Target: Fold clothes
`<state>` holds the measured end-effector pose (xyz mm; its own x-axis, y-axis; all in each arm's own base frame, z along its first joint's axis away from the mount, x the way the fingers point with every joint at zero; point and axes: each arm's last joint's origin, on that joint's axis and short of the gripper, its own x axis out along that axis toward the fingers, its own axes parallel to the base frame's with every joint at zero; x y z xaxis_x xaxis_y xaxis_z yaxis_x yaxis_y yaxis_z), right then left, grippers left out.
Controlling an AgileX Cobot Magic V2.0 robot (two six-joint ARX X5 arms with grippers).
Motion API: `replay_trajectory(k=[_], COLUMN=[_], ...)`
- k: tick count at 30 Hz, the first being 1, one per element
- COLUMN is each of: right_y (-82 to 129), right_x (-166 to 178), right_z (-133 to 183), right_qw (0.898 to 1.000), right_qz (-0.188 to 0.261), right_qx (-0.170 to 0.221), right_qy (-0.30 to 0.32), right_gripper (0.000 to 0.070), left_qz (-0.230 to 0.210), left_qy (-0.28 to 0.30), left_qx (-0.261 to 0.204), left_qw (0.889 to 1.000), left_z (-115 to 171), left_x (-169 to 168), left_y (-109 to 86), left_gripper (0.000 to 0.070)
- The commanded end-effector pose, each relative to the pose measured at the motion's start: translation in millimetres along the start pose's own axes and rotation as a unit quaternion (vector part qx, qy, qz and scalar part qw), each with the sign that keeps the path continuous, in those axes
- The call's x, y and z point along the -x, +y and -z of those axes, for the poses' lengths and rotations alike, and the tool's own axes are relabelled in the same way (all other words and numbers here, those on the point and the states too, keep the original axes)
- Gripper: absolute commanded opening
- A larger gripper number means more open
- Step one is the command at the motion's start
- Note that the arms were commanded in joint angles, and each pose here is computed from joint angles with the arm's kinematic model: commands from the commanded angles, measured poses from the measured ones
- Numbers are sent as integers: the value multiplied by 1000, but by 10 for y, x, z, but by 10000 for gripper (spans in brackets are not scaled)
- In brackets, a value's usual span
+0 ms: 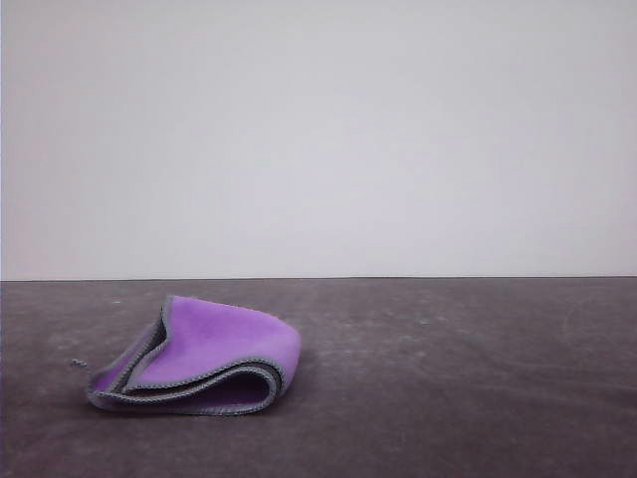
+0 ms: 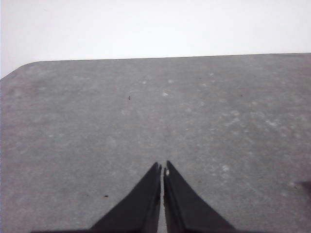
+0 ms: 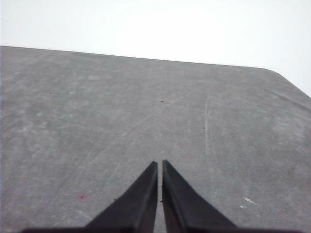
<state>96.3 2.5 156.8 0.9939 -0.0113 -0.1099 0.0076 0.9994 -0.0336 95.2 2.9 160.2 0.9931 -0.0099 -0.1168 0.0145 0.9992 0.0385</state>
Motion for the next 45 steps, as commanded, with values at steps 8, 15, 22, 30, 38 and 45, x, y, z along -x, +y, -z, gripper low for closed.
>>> replay_trajectory(k=[8,15,22,30,38,45], right_y=[-1,-1,-1,-1,-1,-1], right_x=[-3,-3,-3,-3,-3,-3], right_z=[0,0,0,0,0,0], right_qw=[1000,1000,1000,1000,1000,1000], right_qz=[1,1,1,1,1,1], right_qx=[3,3,3,3,3,3], right_qy=[-4,-4,-4,-4,-4,-4], right_gripper=[14,14,14,14,14,14], left_qz=[1,1,1,1,1,1], left_qy=[4,4,4,4,4,4], left_qx=[-7,-7,-7,-7,-7,-7], left_qw=[1000,1000,1000,1000,1000,1000], left_z=[54,54,55,54,55,55], left_x=[-18,-18,-18,-18,-18,-18], left_y=[-2,-2,-2,-2,-2,-2], left_gripper=[0,0,0,0,0,0])
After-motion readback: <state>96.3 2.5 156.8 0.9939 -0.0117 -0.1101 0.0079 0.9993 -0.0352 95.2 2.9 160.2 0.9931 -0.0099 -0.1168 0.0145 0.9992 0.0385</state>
